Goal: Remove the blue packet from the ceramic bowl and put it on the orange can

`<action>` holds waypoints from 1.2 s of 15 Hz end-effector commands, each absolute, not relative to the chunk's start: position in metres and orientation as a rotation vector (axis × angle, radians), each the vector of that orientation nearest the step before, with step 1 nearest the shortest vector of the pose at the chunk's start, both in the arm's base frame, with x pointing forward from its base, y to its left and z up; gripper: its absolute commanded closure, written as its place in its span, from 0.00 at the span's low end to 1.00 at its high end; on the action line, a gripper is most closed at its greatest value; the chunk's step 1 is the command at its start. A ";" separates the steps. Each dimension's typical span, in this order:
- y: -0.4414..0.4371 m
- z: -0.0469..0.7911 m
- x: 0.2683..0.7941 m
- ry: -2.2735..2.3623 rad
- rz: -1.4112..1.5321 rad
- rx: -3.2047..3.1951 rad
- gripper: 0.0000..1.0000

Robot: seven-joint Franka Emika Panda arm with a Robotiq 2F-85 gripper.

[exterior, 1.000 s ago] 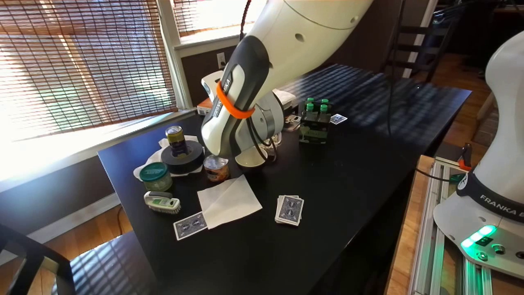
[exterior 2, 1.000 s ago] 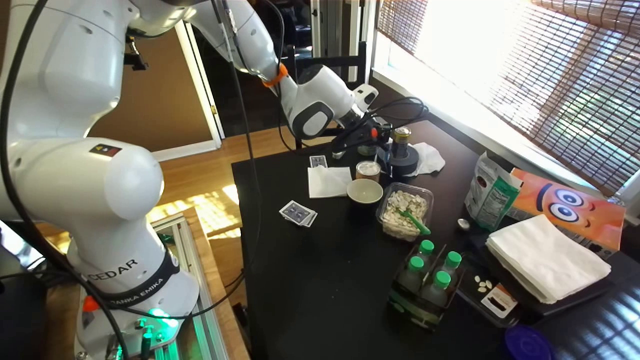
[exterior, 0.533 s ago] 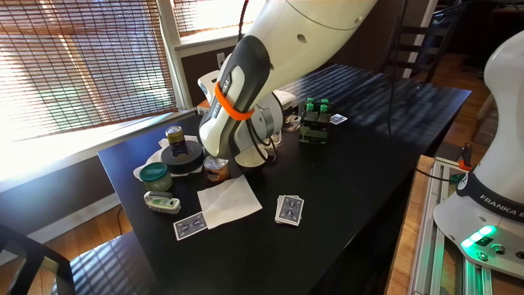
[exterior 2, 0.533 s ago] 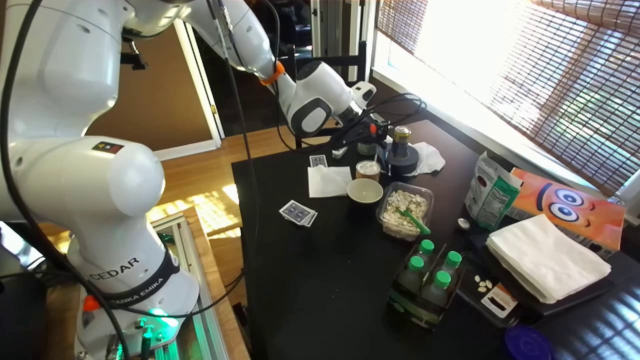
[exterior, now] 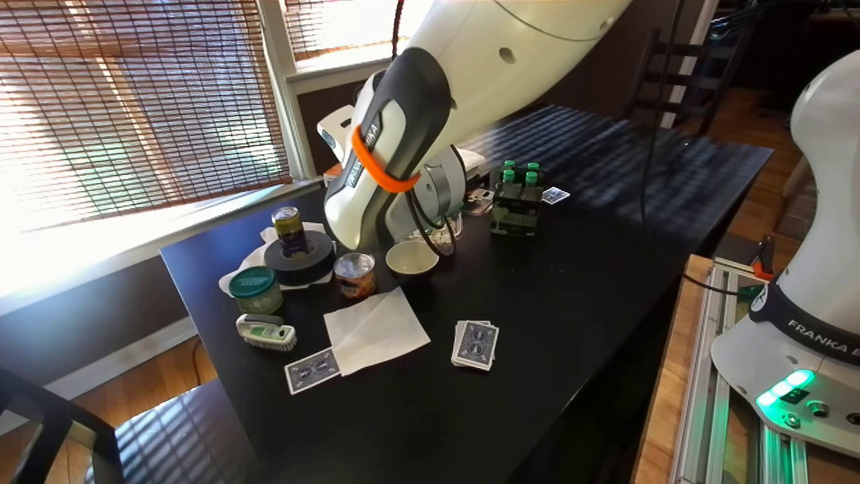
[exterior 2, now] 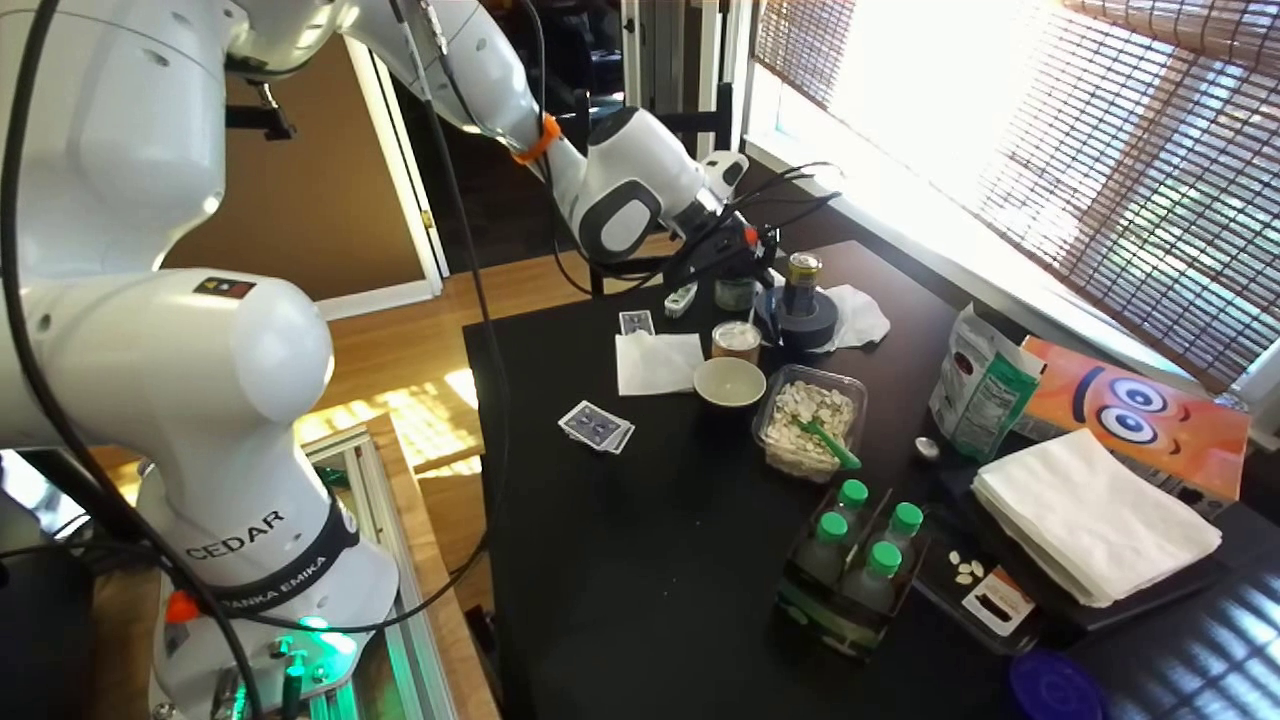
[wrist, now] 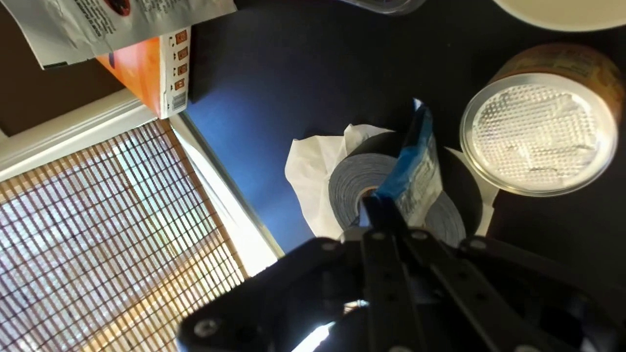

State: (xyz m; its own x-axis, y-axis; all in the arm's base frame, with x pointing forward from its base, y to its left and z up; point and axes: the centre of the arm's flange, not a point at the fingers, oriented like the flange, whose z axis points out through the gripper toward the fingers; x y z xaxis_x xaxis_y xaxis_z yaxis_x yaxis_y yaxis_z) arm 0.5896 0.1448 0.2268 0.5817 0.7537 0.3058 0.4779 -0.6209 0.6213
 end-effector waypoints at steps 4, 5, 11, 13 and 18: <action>0.159 0.226 0.569 1.163 0.680 2.287 1.00; 0.161 0.221 0.568 1.171 0.667 2.285 1.00; 0.166 0.209 0.556 1.329 0.507 2.330 1.00; 0.170 0.203 0.556 1.402 0.442 2.380 1.00; 0.184 0.193 0.556 1.483 0.315 2.479 1.00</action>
